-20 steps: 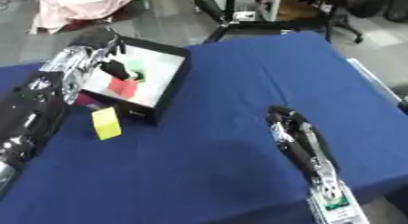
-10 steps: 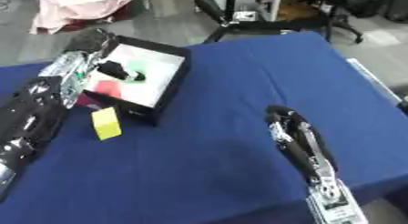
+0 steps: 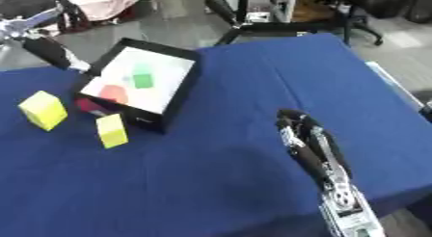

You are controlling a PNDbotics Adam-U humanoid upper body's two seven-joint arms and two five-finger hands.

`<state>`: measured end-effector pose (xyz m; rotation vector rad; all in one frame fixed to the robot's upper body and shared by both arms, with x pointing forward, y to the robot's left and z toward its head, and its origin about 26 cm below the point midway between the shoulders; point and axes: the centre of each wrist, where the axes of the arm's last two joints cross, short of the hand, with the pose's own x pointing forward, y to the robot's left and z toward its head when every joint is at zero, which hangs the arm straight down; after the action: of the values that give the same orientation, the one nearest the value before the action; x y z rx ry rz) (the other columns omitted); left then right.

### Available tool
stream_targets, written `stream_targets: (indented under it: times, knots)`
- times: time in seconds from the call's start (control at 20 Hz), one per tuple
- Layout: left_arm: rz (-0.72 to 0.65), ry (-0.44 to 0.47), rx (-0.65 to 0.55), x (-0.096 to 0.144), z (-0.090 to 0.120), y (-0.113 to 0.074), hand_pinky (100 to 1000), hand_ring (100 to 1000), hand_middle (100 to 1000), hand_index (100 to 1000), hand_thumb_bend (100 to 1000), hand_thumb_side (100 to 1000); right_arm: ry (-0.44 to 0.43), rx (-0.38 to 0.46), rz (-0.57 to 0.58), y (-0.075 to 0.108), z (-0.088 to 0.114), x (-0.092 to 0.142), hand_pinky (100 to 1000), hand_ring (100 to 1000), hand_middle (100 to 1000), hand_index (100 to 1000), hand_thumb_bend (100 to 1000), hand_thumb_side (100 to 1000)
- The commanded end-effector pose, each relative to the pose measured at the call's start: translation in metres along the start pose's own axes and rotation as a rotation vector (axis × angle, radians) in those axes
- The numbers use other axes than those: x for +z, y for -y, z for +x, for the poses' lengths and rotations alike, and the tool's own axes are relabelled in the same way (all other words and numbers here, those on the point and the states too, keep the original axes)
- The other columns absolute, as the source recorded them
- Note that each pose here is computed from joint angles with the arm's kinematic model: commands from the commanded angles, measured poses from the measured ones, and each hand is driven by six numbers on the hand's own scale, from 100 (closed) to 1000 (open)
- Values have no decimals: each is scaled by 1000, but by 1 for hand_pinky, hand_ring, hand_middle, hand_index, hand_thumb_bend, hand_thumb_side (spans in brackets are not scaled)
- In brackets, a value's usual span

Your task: Pick up objects on the table and place them in the box.

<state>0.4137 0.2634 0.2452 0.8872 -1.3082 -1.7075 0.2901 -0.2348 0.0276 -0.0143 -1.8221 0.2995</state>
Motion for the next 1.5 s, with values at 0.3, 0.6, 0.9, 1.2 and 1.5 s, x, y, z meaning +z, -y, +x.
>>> stream_targets:
  times: [0.3,0.6,0.9,1.2,1.5]
  knots:
    - [-384,70,38,23,2,28,684,524,557,748,768,447,24,28,-5,8,6,-4,795,774,758,801,100,600]
    - [-466,56,96,8,0,55,680,529,573,758,778,437,24,26,-3,7,6,-5,795,774,758,801,100,600]
    - [-424,3,97,-8,6,67,693,563,624,803,804,427,24,23,-3,6,6,-5,795,774,757,801,100,600]
    - [-347,-96,76,-28,14,86,702,579,648,823,816,428,25,21,-4,6,7,-5,795,774,757,801,100,600]
    - [-293,-169,73,-44,18,102,699,573,641,820,819,432,25,18,-3,5,7,-5,795,774,757,801,100,599]
